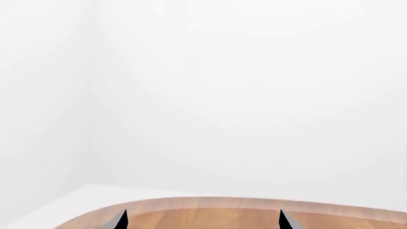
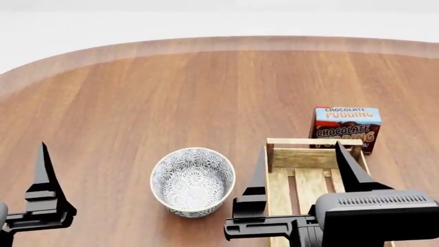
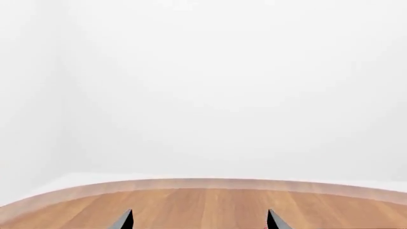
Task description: Pick up the bowl on the left and put it in the tray.
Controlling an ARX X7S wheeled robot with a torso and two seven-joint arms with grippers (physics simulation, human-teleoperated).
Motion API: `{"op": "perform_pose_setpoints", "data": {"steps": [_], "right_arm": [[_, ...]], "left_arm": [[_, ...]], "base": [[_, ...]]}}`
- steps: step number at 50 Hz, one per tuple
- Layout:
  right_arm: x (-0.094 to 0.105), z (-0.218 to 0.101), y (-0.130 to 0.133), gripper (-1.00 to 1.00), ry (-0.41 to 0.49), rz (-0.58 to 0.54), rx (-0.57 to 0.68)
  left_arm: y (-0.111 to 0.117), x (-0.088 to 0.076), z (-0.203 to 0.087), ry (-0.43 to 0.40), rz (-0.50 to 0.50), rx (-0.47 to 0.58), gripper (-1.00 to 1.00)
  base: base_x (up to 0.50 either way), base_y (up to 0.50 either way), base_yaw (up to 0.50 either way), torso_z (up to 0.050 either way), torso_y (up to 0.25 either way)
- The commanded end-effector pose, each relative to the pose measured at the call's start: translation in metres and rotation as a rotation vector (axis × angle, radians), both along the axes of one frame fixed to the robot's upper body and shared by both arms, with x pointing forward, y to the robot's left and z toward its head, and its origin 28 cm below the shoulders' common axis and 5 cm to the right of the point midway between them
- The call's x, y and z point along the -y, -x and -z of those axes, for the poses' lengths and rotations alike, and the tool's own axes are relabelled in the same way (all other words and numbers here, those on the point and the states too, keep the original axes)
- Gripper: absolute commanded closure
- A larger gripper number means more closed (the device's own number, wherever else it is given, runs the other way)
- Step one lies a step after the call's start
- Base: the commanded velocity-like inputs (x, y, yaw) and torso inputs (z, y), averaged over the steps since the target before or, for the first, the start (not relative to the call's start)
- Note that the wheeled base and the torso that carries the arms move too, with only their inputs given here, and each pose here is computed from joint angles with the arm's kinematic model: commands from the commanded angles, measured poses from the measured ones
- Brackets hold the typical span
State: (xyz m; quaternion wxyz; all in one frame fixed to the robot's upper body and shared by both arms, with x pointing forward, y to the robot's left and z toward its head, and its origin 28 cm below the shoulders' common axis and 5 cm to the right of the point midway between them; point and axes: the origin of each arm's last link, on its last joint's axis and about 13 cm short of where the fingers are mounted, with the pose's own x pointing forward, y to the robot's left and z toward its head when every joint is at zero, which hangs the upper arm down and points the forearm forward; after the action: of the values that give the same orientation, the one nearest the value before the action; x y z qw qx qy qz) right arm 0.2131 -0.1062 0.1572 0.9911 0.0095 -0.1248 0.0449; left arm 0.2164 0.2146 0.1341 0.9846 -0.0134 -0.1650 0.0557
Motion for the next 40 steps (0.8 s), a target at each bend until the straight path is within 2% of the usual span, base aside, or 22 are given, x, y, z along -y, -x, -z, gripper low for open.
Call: {"op": "perform_pose_setpoints", "data": {"steps": [1,5,10,11,13,40], "right_arm": [[0.0013,0.0004,-0.0017,-1.0,-0.01,0.006,0.01],[0.0011,0.0019,-0.0019,-1.0,-0.012,0.005,0.006],[0.0007,0.0031,-0.0013,-1.0,-0.015,0.003,0.004],[0.0007,0.0036,-0.0014,-1.0,-0.015,0.002,0.004],[0.0006,0.0036,-0.0014,-1.0,-0.015,0.002,0.004],[-0.0002,0.0026,-0.0005,-1.0,-0.012,-0.002,0.009]], "left_arm": [[-0.0021,-0.0013,0.0028,0.0,0.014,-0.014,-1.0],[-0.0016,-0.0017,0.0031,0.011,0.004,-0.016,-1.0],[-0.0004,-0.0025,0.0034,0.037,0.007,0.016,-1.0],[-0.0004,-0.0021,0.0035,0.015,0.006,0.016,-1.0],[0.0005,-0.0024,0.0036,0.025,0.001,0.027,-1.0],[0.0029,-0.0028,0.0047,0.024,0.008,0.04,-1.0]], "base": [[0.0,0.0,0.0,0.05,0.0],[0.0,0.0,0.0,0.05,0.0],[0.0,0.0,0.0,0.0,0.0],[0.0,0.0,0.0,0.0,0.0],[0.0,0.0,0.0,0.0,0.0],[0.0,0.0,0.0,0.0,-0.248]]}}
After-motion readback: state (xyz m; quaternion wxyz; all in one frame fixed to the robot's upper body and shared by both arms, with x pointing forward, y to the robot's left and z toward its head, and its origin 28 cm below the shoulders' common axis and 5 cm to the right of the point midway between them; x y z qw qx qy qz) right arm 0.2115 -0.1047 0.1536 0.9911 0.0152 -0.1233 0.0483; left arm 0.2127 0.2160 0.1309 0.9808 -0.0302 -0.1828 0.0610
